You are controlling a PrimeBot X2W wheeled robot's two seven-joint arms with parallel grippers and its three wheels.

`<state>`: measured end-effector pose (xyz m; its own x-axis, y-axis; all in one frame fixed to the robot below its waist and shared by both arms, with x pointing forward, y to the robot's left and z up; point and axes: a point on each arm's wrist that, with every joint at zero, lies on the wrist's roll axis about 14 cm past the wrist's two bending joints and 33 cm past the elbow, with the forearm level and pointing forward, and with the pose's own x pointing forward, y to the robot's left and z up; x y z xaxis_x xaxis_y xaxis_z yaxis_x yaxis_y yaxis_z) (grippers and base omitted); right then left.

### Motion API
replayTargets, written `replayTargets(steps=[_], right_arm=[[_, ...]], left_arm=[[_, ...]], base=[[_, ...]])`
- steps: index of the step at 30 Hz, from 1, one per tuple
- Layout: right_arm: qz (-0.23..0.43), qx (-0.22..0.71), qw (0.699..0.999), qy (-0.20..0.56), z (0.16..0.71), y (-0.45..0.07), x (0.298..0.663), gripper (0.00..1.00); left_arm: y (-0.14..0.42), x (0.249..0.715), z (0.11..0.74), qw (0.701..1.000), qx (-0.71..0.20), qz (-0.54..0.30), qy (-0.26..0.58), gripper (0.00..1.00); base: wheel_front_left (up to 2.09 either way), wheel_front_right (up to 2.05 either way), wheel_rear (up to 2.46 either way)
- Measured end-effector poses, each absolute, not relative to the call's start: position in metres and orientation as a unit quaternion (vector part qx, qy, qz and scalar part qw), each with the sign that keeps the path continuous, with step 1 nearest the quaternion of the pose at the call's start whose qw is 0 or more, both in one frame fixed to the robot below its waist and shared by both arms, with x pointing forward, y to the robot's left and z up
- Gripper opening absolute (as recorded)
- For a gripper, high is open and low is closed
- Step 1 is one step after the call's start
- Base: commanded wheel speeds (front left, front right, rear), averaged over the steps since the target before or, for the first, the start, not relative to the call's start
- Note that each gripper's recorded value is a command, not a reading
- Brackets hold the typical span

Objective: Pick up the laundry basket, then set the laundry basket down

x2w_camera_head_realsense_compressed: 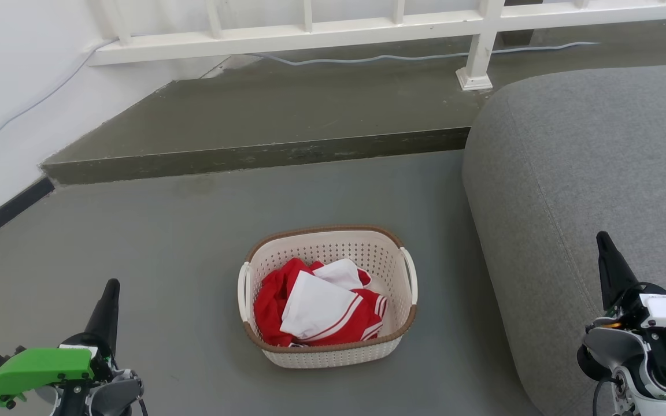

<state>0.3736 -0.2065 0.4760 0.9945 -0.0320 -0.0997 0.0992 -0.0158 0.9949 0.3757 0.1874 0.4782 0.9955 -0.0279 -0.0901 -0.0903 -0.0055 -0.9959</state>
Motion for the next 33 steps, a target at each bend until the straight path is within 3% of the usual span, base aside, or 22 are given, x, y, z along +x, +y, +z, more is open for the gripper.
replayTargets(steps=[33], right_arm=[[-0.047,0.712,0.700,0.023,0.4760,-0.2061,0.3735,0.00]], left_arm=[[0.1874,0.3757,0.4782,0.704,-0.709,0.022,0.042,0.00]], base=[[0.00,0.00,0.00]])
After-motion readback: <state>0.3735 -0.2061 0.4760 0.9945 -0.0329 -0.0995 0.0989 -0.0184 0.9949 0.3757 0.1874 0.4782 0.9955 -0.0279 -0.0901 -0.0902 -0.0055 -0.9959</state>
